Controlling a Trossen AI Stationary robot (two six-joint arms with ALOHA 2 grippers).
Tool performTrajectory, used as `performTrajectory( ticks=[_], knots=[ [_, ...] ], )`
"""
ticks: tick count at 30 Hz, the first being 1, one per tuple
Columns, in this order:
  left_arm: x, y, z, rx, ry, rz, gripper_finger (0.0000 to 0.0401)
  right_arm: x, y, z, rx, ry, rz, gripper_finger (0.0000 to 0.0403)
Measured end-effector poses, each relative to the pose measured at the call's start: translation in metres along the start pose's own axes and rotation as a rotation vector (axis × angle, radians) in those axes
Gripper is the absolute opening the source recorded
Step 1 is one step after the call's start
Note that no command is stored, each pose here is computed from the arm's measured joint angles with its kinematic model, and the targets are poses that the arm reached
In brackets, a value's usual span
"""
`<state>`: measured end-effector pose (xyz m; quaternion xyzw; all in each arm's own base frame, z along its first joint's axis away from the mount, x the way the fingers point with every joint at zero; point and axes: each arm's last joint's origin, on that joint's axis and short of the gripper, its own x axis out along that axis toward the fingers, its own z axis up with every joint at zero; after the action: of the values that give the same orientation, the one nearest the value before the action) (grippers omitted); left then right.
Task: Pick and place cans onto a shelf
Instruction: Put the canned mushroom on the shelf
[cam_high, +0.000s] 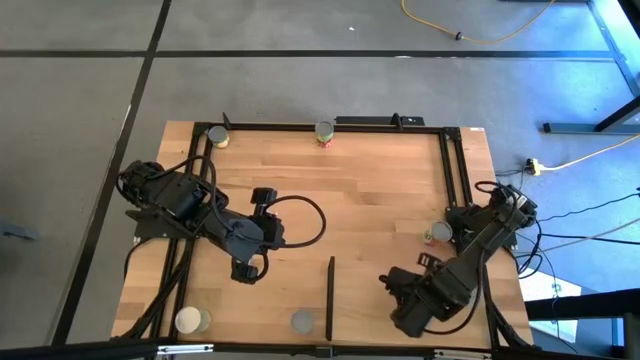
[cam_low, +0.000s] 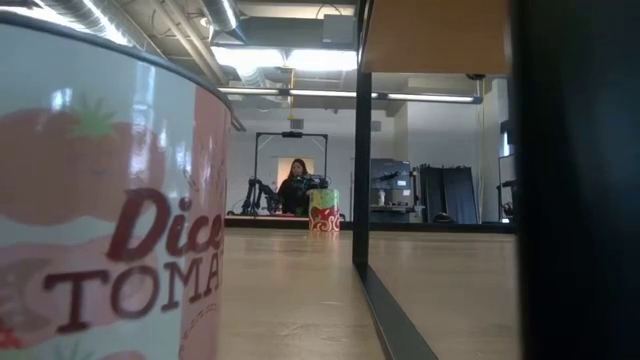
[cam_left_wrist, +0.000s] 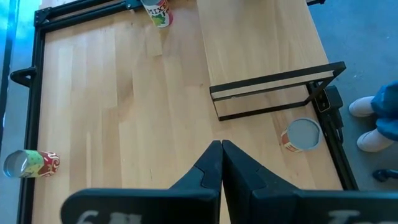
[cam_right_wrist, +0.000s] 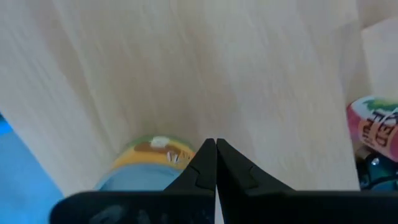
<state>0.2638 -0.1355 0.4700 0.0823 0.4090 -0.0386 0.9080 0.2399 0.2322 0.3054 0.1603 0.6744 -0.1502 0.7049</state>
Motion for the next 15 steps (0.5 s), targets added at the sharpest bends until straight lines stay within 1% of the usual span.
performTrajectory(
  ticks=[4,8,12,15],
  knots=[
    [0.000,0.000,0.000,0.000,0.000,0.000,0.0000,-0.010,0.004,0.004,-0.003,-0.087,0.042,0.0003],
    [0.000,0.000,0.000,0.000,0.000,0.000,0.0000,-0.015,0.014,0.008,-0.067,-0.117,0.161,0.0003],
    [0.000,0.000,0.000,0.000,0.000,0.000,0.0000,-0.011,0.016,0.005,-0.100,-0.111,0.158,0.0003],
    [0.000,0.000,0.000,0.000,0.000,0.000,0.0000,-0.004,0.017,0.001,-0.128,-0.076,0.156,0.0003]
  ],
)
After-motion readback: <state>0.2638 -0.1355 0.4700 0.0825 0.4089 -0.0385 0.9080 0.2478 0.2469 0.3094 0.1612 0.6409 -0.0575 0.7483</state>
